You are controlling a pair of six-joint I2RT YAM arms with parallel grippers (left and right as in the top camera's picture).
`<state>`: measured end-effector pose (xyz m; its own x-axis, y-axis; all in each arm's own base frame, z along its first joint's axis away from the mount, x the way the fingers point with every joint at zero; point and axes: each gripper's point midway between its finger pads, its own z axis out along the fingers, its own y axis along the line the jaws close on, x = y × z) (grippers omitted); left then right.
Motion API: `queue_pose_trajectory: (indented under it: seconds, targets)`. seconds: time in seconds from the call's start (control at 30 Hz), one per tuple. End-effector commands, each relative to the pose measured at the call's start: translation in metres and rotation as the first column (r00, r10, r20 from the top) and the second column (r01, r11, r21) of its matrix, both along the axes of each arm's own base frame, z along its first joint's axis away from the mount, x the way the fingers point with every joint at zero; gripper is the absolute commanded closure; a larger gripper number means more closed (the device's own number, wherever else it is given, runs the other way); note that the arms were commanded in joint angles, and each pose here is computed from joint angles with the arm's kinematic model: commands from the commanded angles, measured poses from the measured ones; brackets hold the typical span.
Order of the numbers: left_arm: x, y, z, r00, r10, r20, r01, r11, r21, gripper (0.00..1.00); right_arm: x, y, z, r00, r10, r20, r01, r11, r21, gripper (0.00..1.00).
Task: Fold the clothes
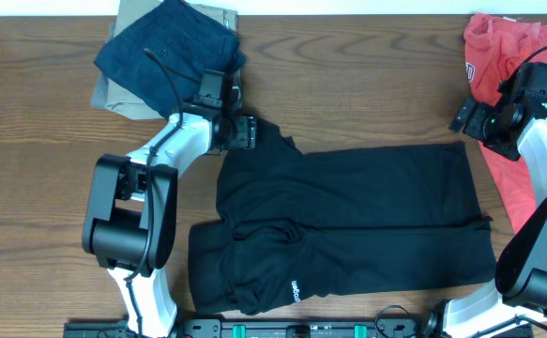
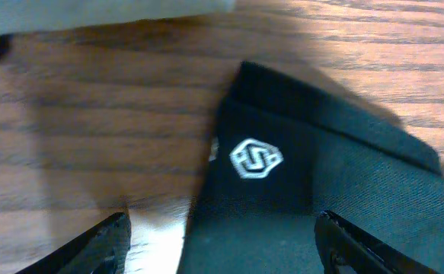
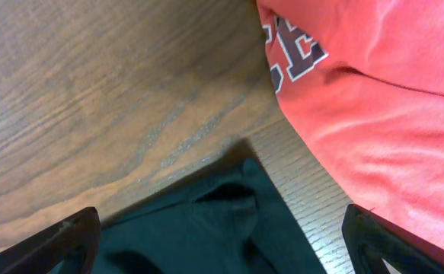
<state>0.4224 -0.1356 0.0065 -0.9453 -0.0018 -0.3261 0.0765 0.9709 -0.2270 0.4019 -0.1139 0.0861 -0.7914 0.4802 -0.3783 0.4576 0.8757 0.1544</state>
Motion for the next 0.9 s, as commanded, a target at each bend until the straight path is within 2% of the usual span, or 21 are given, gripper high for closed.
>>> queue_pose_trajectory:
  seconds: [0.0,0.1,0.17,0.3,0.43,0.5,0.7,0.73,0.87]
  targets:
    - [-0.018,-0.010,-0.032,0.995,-0.040,-0.086,0.041,0.999,0.016,0.21,0.007,-0.003,0.003,1.000,0.028,0.010,-0.028,0.999,-0.038,0.01]
    - [-0.024,-0.020,-0.039,0.992,-0.067,-0.107,0.068,0.998,0.004,0.22,0.008,-0.003,0.003,0.999,0.042,0.014,-0.041,0.998,-0.046,0.01]
    - [-0.026,-0.026,-0.041,0.991,-0.080,-0.107,0.081,0.997,0.004,0.26,0.009,-0.004,0.004,0.999,0.041,0.019,-0.040,0.998,-0.048,0.01]
    - [-0.025,-0.031,-0.040,0.991,-0.092,-0.097,0.092,0.996,0.002,0.51,0.009,-0.004,0.004,0.999,0.042,0.019,-0.041,0.998,-0.048,0.02]
    - [-0.025,-0.031,-0.040,0.991,-0.091,-0.095,0.092,0.996,0.002,0.69,0.010,-0.003,-0.003,0.998,0.068,0.008,-0.067,0.996,-0.052,0.10]
    - [-0.024,-0.031,-0.040,0.992,-0.091,-0.093,0.092,0.996,0.002,0.73,0.011,-0.003,-0.011,0.997,0.074,-0.007,-0.074,0.996,-0.048,0.13]
    - [-0.025,-0.031,-0.040,0.991,-0.092,-0.092,0.092,0.996,0.002,0.81,0.013,-0.004,-0.041,0.996,0.075,-0.053,-0.077,0.997,-0.028,0.14]
    - [-0.024,-0.031,-0.040,0.992,-0.090,-0.091,0.091,0.996,0.006,0.85,0.014,-0.004,-0.046,0.995,0.075,-0.059,-0.077,0.997,-0.025,0.14]
    - [-0.023,-0.030,-0.040,0.993,-0.084,-0.088,0.086,0.996,0.010,0.87,0.012,-0.003,-0.061,0.993,0.076,-0.091,-0.077,0.997,-0.012,0.14]
